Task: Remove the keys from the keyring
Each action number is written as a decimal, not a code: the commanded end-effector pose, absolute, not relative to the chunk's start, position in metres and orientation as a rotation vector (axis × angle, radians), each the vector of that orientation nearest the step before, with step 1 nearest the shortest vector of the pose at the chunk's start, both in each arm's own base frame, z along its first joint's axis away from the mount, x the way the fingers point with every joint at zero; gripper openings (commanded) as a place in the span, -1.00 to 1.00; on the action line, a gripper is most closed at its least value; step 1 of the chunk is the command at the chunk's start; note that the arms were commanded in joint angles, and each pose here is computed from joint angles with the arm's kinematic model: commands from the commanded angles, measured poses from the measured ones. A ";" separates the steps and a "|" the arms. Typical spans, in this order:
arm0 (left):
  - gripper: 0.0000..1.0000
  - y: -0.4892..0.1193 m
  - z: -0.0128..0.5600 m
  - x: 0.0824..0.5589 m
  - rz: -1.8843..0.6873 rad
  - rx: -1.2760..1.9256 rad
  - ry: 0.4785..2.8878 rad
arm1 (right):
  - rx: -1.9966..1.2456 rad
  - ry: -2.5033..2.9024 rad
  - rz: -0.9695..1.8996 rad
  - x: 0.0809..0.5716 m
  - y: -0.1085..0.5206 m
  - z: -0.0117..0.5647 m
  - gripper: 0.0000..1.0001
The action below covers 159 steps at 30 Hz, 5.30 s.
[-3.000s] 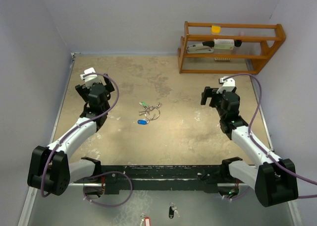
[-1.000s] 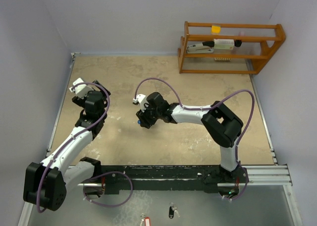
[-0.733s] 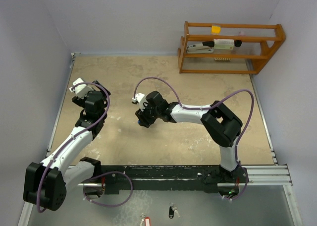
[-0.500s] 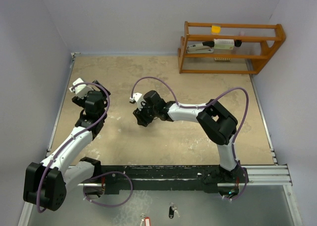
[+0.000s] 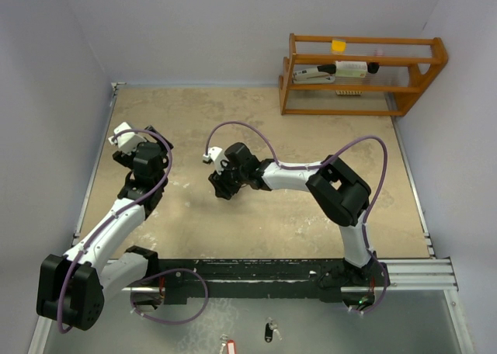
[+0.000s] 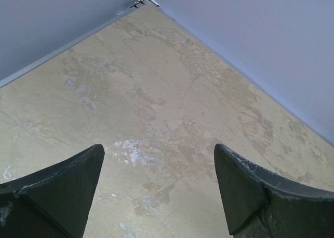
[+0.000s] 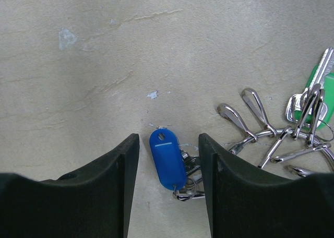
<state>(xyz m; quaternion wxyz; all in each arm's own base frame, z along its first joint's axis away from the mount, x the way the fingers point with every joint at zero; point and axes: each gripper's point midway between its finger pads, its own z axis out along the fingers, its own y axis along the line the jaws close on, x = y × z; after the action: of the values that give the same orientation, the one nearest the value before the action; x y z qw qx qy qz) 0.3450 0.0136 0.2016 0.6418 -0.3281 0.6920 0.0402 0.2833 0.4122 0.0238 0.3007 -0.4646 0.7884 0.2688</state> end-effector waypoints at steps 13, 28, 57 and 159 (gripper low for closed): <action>0.65 0.010 0.218 0.348 0.040 -0.751 1.524 | -1.224 2.267 0.433 0.278 0.358 -0.023 -0.03; 0.65 0.010 0.219 0.348 0.037 -0.750 1.517 | -1.093 2.460 0.122 0.270 0.296 -0.051 -0.53; 0.57 -0.007 0.214 0.363 -0.008 -0.652 1.565 | -0.896 2.144 0.323 0.310 0.344 0.112 -1.00; -1.00 -0.272 0.239 0.327 -0.954 0.506 1.478 | -0.401 1.348 0.446 0.335 0.314 0.402 -1.00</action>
<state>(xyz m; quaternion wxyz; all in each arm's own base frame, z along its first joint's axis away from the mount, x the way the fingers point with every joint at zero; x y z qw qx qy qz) 0.3188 -0.2803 0.2162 0.5738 0.1909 0.6413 -0.4723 0.3384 0.3340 0.3622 0.6969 -0.2215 0.6514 0.2026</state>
